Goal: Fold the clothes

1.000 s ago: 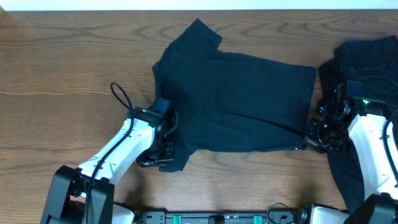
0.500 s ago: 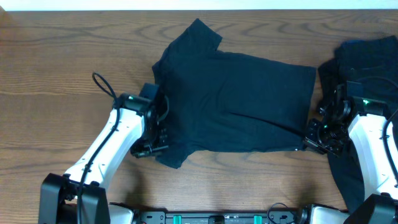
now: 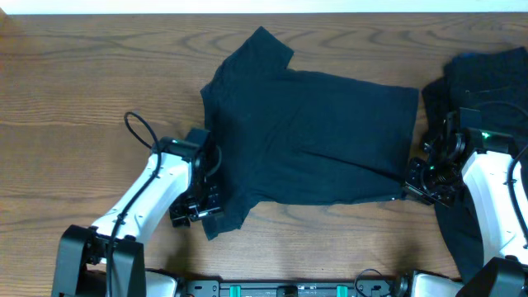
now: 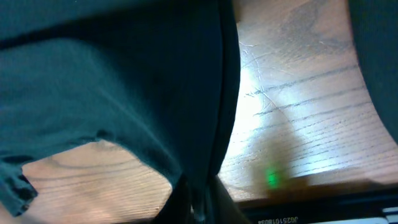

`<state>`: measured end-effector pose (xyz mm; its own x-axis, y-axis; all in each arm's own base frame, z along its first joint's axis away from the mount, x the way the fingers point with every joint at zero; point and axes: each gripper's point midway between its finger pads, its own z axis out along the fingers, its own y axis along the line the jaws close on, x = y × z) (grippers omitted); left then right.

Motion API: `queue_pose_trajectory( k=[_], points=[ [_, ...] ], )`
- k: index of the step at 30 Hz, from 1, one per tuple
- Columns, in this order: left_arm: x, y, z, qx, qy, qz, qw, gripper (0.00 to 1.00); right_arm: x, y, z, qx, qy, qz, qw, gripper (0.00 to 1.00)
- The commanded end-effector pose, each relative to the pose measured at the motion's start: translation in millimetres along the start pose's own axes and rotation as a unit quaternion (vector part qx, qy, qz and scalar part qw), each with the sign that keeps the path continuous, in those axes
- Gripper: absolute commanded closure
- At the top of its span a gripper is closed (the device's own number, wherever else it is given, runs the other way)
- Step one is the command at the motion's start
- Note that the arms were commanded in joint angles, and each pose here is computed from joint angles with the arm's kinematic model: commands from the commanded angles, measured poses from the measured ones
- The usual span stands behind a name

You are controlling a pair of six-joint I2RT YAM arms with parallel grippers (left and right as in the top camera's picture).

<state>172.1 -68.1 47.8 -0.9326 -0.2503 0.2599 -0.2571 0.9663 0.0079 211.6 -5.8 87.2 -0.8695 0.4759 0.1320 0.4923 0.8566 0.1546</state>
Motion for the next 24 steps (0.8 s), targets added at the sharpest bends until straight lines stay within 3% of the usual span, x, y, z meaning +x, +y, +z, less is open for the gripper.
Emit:
queue_pose_trajectory(
  k=[1,2,3,4,9,15,24],
  points=[
    [-33,-13,-36,0.03,-0.064,0.007,0.997,0.35,-4,0,-4,-0.003,-0.006,-0.005,1.0,0.7],
    [-44,-18,-46,0.041,-0.086,0.012,0.995,0.42,-4,0,-4,-0.003,-0.006,-0.005,1.0,0.61],
    [-58,-25,-57,0.055,-0.116,0.025,0.991,0.6,-4,0,-4,-0.003,-0.006,-0.005,1.0,0.55],
    [-71,-33,-66,0.068,-0.146,0.04,0.986,0.7,-4,0,-4,-0.003,-0.006,-0.005,1.0,0.48],
    [-108,-52,-76,0.098,-0.218,0.064,0.969,0.9,-3,-1,-3,-0.002,-0.004,-0.004,1.0,0.45],
    [-128,-57,-51,0.079,-0.207,0.089,0.971,0.93,-4,0,-3,-0.002,-0.006,-0.005,1.0,0.44],
    [-170,-25,-11,0.001,-0.209,0.047,0.977,0.94,-4,0,-3,-0.003,-0.007,-0.005,1.0,0.44]
  ],
)
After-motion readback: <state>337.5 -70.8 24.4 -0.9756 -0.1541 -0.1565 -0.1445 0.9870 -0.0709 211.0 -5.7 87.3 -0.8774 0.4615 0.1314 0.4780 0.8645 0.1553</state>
